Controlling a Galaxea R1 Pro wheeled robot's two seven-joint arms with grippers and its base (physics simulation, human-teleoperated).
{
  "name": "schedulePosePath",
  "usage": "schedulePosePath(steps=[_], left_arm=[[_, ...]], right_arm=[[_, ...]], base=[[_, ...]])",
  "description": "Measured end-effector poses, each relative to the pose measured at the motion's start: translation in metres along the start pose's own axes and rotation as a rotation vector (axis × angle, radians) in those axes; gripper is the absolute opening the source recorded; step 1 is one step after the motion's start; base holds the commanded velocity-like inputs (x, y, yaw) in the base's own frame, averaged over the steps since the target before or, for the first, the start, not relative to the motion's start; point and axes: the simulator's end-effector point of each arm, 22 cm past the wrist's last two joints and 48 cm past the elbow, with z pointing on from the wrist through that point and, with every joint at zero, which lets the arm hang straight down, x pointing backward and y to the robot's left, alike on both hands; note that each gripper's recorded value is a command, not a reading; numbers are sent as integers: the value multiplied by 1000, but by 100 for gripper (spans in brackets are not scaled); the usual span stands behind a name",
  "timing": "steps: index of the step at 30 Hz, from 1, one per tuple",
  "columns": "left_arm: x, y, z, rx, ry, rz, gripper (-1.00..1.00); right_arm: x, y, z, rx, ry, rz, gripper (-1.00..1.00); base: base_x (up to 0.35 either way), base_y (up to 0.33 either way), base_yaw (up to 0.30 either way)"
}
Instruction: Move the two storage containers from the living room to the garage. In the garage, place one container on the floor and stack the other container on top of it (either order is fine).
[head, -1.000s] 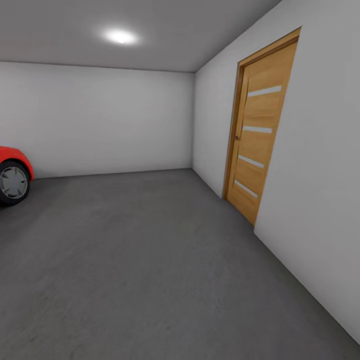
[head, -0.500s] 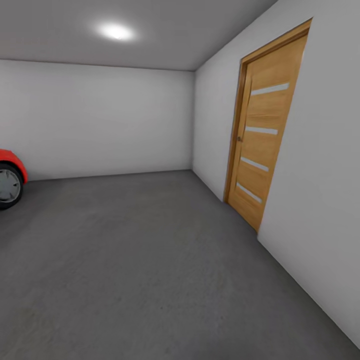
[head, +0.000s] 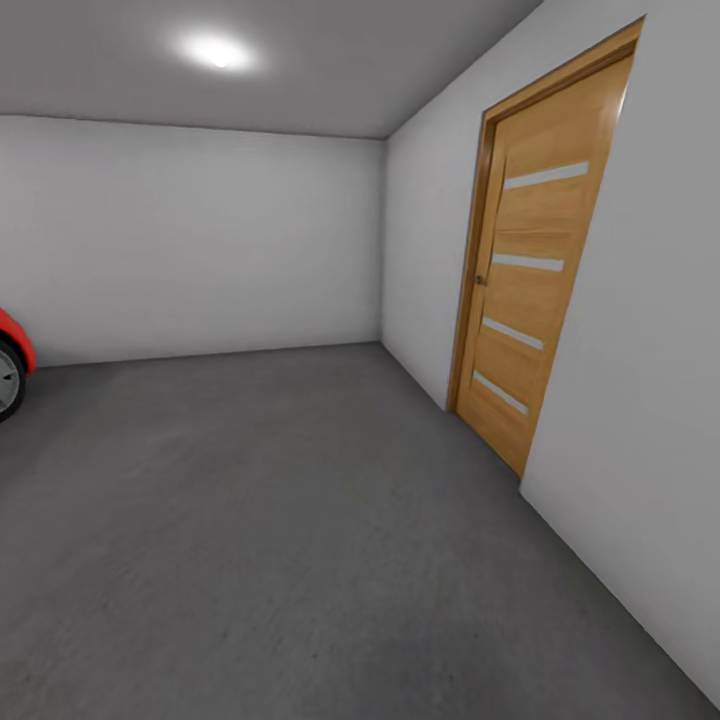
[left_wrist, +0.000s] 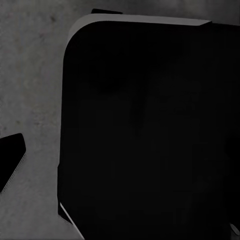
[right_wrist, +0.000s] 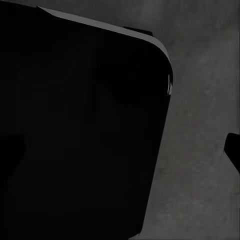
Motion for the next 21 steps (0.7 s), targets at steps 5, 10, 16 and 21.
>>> schedulePosePath(steps=[5, 10, 16, 21], left_arm=[[0, 0, 0, 0, -1, 0, 100], [0, 0, 0, 0, -1, 0, 100], [0, 0, 0, 0, -1, 0, 100], [0, 0, 0, 0, -1, 0, 100]], right_arm=[[0, 0, 0, 0, 0, 0, 100], [0, 0, 0, 0, 0, 0, 100], [0, 0, 0, 0, 0, 0, 100], [0, 0, 0, 0, 0, 0, 100]], base=[[324, -6, 0], [324, -100, 0], [323, -146, 0], [323, -153, 0]])
